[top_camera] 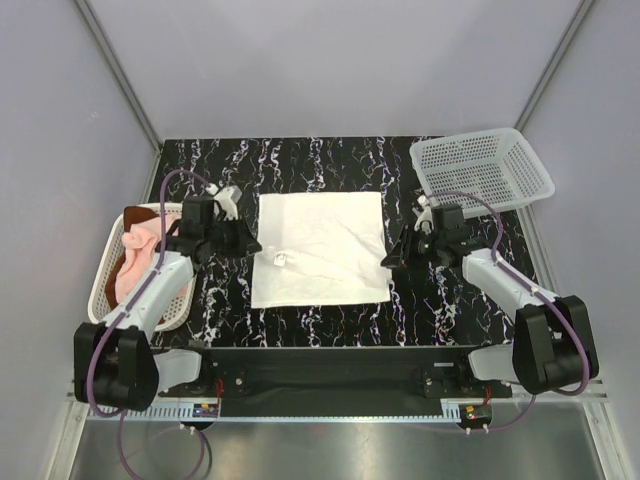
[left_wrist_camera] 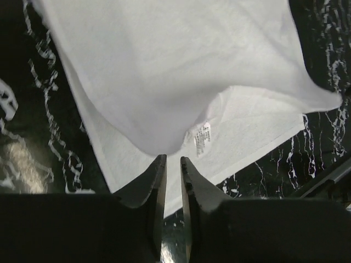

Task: Fold and stack the towels
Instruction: Fold the towel

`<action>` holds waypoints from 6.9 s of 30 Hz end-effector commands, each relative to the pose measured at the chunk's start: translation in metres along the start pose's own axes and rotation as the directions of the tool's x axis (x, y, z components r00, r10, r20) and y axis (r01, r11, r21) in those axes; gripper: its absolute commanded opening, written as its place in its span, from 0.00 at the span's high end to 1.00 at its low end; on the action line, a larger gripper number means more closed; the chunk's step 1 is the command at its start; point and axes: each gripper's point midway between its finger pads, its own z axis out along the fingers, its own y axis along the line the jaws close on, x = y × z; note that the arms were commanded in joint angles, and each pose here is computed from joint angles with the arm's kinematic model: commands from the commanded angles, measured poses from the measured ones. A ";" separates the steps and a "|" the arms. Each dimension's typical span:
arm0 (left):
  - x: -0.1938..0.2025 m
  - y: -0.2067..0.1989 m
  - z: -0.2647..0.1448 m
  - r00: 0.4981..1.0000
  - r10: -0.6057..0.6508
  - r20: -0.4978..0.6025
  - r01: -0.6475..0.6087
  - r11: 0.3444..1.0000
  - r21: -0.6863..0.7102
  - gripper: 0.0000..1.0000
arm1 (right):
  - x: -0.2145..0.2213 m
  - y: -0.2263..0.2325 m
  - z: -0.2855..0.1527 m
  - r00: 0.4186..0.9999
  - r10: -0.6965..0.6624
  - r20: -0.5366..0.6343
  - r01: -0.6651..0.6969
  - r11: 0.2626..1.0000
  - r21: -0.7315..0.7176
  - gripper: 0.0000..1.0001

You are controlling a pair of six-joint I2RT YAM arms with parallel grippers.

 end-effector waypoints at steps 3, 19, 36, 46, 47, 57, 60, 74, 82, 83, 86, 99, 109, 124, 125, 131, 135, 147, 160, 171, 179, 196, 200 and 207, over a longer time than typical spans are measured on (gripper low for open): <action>0.011 0.040 -0.029 0.996 -0.088 -0.002 0.083 0.947 -0.310 0.75 | 0.021 -0.007 -0.017 0.995 0.087 -0.039 -0.082 0.991 0.110 0.64; 0.006 0.028 0.026 0.955 -0.296 0.008 0.290 0.930 -0.225 0.57 | 0.013 -0.054 0.027 0.961 0.276 -0.012 -0.253 0.896 0.364 0.59; 0.007 0.004 0.067 0.991 -0.085 -0.102 0.070 0.987 -0.144 0.54 | 0.043 -0.066 0.039 0.941 0.336 -0.041 -0.297 0.879 0.374 0.63; 0.035 0.001 0.053 0.986 -0.047 -0.159 0.027 0.992 -0.122 0.87 | 0.047 -0.066 0.040 0.948 0.314 -0.057 -0.273 0.892 0.360 0.67; 0.038 0.000 0.051 0.985 -0.051 -0.167 0.031 0.992 -0.120 0.92 | 0.048 -0.067 0.040 0.949 0.311 -0.060 -0.270 0.892 0.362 0.69; 0.078 0.031 0.014 0.979 -0.113 -0.172 0.047 0.937 -0.345 0.94 | 0.053 -0.069 0.038 0.955 0.286 -0.081 -0.241 0.903 0.355 0.90; 0.077 0.034 0.003 0.986 -0.141 -0.090 0.098 0.921 -0.376 0.73 | 0.055 -0.068 0.038 0.956 0.279 -0.087 -0.234 0.909 0.344 0.91; 0.068 0.022 0.016 0.939 -0.344 0.014 0.328 0.881 -0.341 0.48 | 0.055 -0.060 0.037 0.956 0.279 -0.089 -0.240 0.920 0.309 0.82; 0.065 0.032 0.025 0.920 -0.392 0.020 0.372 0.856 -0.360 0.48 | 0.058 -0.059 0.033 0.955 0.283 -0.092 -0.243 0.919 0.311 0.73; 0.065 0.034 0.025 0.919 -0.393 0.023 0.374 0.853 -0.363 0.48 | 0.058 -0.059 0.032 0.955 0.282 -0.091 -0.242 0.919 0.310 0.72; 0.066 0.037 0.025 0.914 -0.405 0.030 0.389 0.850 -0.355 0.49 | 0.057 -0.057 0.031 0.956 0.280 -0.089 -0.242 0.921 0.306 0.72; 0.081 0.037 0.029 0.902 -0.433 -0.008 0.403 0.847 -0.346 0.55 | 0.054 -0.050 0.027 0.955 0.284 -0.081 -0.250 0.924 0.291 0.78; 0.097 0.040 0.028 0.888 -0.459 -0.031 0.419 0.834 -0.360 0.56 | 0.057 -0.052 0.026 0.955 0.285 -0.082 -0.250 0.922 0.294 0.78; 0.076 0.037 0.023 0.908 -0.420 -0.005 0.390 0.847 -0.361 1.00 | 0.050 -0.045 0.025 0.958 0.279 -0.068 -0.251 0.928 0.275 0.93; 0.073 0.037 0.022 0.912 -0.409 -0.001 0.381 0.850 -0.363 1.00 | 0.049 -0.045 0.025 0.958 0.278 -0.068 -0.250 0.928 0.276 0.96; 0.053 0.036 0.011 0.932 -0.361 0.017 0.339 0.856 -0.389 1.00 | 0.026 -0.027 0.024 0.966 0.251 -0.062 -0.230 0.944 0.237 1.00; 0.030 0.025 -0.004 0.943 -0.330 0.036 0.318 0.866 -0.387 1.00 | 0.004 -0.011 0.017 0.973 0.228 -0.036 -0.216 0.953 0.214 1.00; 0.054 0.033 -0.025 0.948 -0.316 -0.026 0.272 0.853 -0.445 1.00 | 0.017 0.015 -0.001 0.969 0.241 -0.061 -0.235 0.967 0.102 1.00; 0.111 0.052 -0.002 0.918 -0.372 -0.133 0.274 0.842 -0.464 1.00 | 0.070 -0.044 0.033 0.961 0.257 -0.106 -0.235 0.954 0.186 1.00; 0.075 0.001 -0.043 0.934 -0.337 -0.120 0.261 0.872 -0.415 1.00 | 0.069 -0.049 0.030 0.958 0.267 -0.102 -0.238 0.942 0.237 1.00; 0.147 0.013 -0.028 0.882 -0.450 -0.137 0.354 0.827 -0.436 1.00 | 0.077 -0.059 0.032 0.953 0.285 -0.106 -0.248 0.930 0.271 1.00; 0.152 0.054 0.016 0.876 -0.449 -0.178 0.261 0.750 -0.608 1.00 | 0.055 -0.066 0.032 0.960 0.280 -0.022 -0.257 0.906 0.337 1.00; 0.123 0.056 0.034 0.899 -0.411 -0.148 0.248 0.758 -0.603 1.00 | 0.037 -0.070 0.034 0.961 0.277 0.025 -0.266 0.889 0.372 1.00; 0.064 0.073 0.080 0.917 -0.373 -0.143 0.223 0.774 -0.593 1.00 | 0.004 -0.084 0.045 0.954 0.280 0.104 -0.297 0.851 0.434 1.00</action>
